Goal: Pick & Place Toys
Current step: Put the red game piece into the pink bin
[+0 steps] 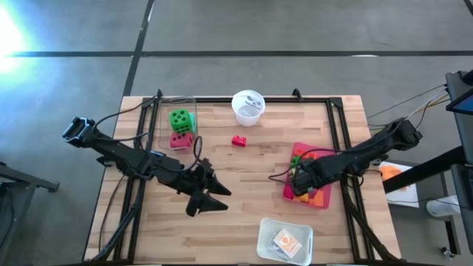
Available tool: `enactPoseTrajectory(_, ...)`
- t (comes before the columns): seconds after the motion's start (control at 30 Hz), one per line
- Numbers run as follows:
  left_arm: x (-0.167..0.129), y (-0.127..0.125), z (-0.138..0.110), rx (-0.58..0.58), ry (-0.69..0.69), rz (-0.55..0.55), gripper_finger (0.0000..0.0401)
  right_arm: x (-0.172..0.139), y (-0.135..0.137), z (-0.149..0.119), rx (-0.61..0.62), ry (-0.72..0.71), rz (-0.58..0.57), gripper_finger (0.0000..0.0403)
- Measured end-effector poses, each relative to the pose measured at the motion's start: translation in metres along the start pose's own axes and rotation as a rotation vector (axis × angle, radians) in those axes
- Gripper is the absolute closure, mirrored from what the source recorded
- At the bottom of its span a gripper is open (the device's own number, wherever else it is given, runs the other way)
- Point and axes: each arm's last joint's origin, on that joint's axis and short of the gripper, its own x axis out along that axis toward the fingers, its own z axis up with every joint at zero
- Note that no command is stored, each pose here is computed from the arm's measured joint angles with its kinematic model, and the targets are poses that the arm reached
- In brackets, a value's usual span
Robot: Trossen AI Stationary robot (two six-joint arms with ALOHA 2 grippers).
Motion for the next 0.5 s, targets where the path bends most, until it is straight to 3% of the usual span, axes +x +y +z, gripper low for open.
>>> enactPoseTrajectory(0.27, -0.001, 0.022, 0.0, -0.094, 0.021, 0.203, 0.0022, -0.038, 0.002, -0.002, -0.053, -0.007, -0.05, 0.0071)
enactPoseTrajectory(0.5, -0.007, 0.051, 0.008, -0.108, 0.045, 0.417, 0.0023, -0.065, 0.011, -0.005, -0.1, -0.064, 0.028, 0.0071)
